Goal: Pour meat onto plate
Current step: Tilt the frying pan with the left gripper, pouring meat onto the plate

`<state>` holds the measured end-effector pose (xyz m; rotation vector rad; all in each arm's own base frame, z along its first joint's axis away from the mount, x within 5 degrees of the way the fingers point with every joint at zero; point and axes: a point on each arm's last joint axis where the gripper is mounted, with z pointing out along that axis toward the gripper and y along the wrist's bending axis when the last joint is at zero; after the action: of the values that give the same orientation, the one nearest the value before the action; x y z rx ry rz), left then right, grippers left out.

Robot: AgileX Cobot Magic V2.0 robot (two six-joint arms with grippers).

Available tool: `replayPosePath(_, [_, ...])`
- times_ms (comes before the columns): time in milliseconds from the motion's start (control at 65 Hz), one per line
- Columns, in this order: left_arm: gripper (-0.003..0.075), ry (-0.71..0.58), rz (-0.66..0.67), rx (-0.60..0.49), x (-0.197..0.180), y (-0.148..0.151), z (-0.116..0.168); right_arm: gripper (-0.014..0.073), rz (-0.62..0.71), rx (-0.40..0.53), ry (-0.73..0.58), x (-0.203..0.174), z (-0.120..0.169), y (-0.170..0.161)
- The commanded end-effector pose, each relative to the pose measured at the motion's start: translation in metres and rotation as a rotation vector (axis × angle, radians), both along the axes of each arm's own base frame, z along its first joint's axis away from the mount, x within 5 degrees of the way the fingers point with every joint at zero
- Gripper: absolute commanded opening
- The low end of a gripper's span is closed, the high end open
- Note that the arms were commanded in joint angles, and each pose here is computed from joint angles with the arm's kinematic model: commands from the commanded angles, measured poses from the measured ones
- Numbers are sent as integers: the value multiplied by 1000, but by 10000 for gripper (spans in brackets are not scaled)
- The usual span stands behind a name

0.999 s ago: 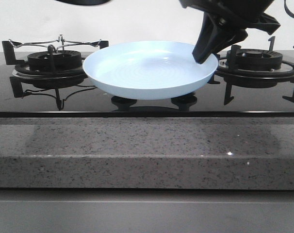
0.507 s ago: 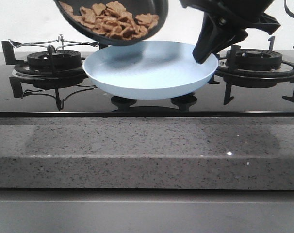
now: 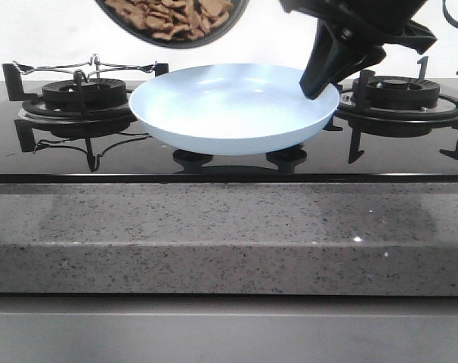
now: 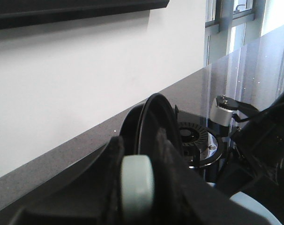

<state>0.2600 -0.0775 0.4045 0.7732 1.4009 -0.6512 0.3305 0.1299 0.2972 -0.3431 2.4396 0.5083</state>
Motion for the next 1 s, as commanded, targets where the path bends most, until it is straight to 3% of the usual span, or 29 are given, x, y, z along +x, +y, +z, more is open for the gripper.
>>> replayPosePath(0, [-20,-96,-31,-99,-14,-2,32,-118,-13,41,-99,-2,24,0])
replayPosePath(169, [-20,-110,-62,-88,-15,-10,32,-118,-13,41,-99,-2,24,0])
replayPosePath(738, [-20,-481,-159,143,-24,-27,30,-118,-13,41,-99,-2,24,0])
replayPosePath(984, [-20,-487,-173,140,-25,-28,30,-118,-13,41,-99,-2,24,0])
